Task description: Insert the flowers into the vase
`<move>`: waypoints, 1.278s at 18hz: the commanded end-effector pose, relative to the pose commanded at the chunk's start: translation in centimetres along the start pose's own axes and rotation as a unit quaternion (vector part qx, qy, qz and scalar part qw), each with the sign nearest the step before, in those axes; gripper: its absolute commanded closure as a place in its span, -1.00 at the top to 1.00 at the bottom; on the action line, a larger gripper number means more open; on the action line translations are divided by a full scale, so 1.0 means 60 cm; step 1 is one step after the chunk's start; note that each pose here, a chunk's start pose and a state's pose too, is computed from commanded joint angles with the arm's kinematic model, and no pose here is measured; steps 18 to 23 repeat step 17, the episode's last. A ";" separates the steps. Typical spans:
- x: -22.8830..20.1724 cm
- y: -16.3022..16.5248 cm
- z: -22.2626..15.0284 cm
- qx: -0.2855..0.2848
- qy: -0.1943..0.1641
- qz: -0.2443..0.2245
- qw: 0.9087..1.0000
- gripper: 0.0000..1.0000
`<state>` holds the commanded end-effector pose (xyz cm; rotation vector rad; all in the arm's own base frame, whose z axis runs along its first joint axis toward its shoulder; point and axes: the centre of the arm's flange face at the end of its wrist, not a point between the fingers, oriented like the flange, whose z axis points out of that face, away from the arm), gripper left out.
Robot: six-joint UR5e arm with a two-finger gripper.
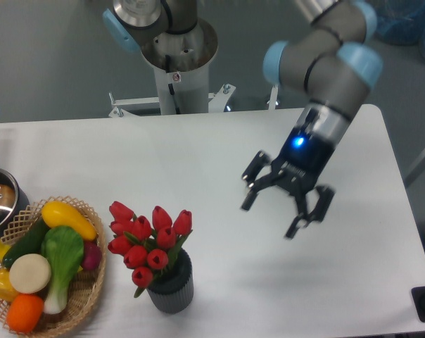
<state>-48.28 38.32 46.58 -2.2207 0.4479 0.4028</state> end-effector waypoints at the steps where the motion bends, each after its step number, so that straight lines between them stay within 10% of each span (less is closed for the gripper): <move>1: -0.001 0.001 -0.022 -0.046 -0.017 -0.001 0.999 1.00; 6: 0.037 -0.012 -0.112 -0.192 -0.053 0.000 0.980 1.00; 10: 0.068 -0.001 -0.160 -0.319 -0.045 0.017 0.947 1.00; 23: 0.071 0.000 -0.165 -0.322 -0.034 0.026 0.946 1.00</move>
